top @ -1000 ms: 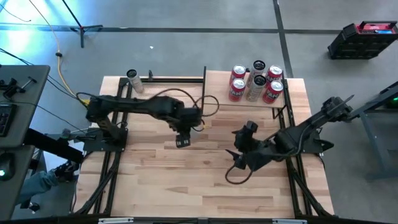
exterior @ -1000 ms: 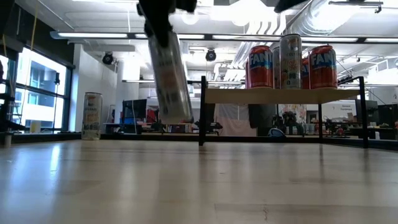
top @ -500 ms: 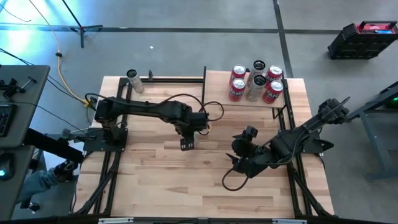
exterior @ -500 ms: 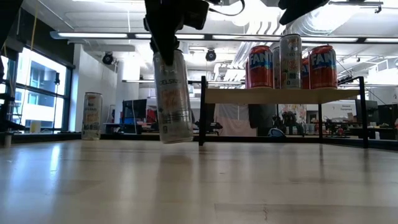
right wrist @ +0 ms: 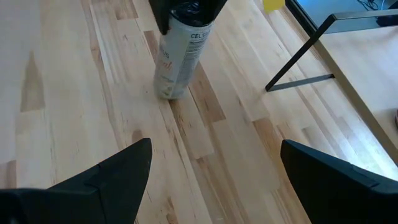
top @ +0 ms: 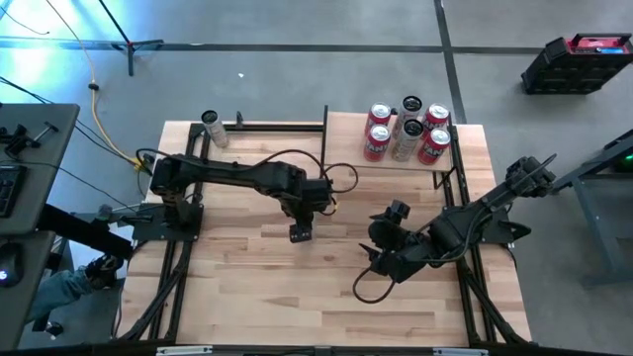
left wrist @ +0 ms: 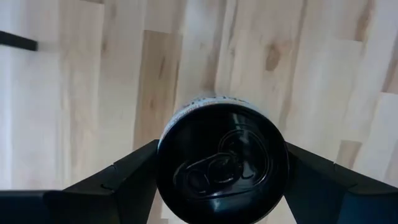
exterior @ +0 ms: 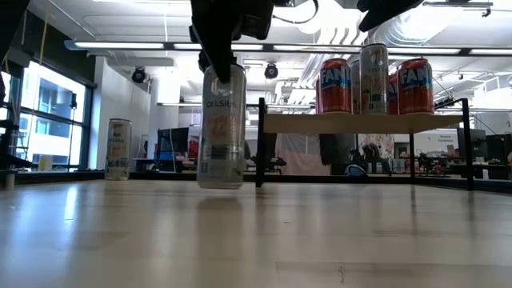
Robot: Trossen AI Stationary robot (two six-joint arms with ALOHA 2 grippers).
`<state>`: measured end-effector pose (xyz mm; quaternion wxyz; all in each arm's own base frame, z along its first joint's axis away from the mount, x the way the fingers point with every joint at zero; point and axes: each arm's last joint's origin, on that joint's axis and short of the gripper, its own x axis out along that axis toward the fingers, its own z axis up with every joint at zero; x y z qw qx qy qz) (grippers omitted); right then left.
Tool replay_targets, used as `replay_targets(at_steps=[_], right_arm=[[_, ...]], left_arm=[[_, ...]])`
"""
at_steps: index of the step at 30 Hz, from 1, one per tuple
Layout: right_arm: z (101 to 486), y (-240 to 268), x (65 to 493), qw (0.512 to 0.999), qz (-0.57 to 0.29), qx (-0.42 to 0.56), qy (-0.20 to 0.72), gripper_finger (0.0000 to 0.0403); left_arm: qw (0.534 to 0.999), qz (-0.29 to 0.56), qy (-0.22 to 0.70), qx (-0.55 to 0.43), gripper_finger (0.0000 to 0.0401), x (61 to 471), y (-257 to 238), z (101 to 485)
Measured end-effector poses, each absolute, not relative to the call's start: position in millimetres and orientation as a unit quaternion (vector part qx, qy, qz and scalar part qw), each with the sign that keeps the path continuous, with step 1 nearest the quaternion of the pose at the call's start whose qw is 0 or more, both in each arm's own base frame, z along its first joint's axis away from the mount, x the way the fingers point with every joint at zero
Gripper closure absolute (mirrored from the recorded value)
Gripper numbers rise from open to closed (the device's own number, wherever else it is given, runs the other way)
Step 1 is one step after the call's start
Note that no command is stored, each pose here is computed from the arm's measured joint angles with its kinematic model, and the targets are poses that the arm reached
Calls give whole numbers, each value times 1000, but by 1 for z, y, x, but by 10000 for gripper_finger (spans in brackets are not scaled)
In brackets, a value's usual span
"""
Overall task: Place canned beverage on shelf
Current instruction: Put the white soda can on the shelf
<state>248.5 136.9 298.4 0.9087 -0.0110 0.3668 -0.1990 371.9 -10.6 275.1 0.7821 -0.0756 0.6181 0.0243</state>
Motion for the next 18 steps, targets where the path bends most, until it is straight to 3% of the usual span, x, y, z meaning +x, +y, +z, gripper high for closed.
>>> replay_targets(at_steps=[12, 18], right_arm=[[299, 137, 248, 909, -202, -10, 365, 62], [299, 137, 248, 909, -202, -10, 364, 52]], left_arm=[[783, 30, 618, -68, 115, 372, -12, 275], [784, 24, 618, -60, 85, 372, -14, 276]])
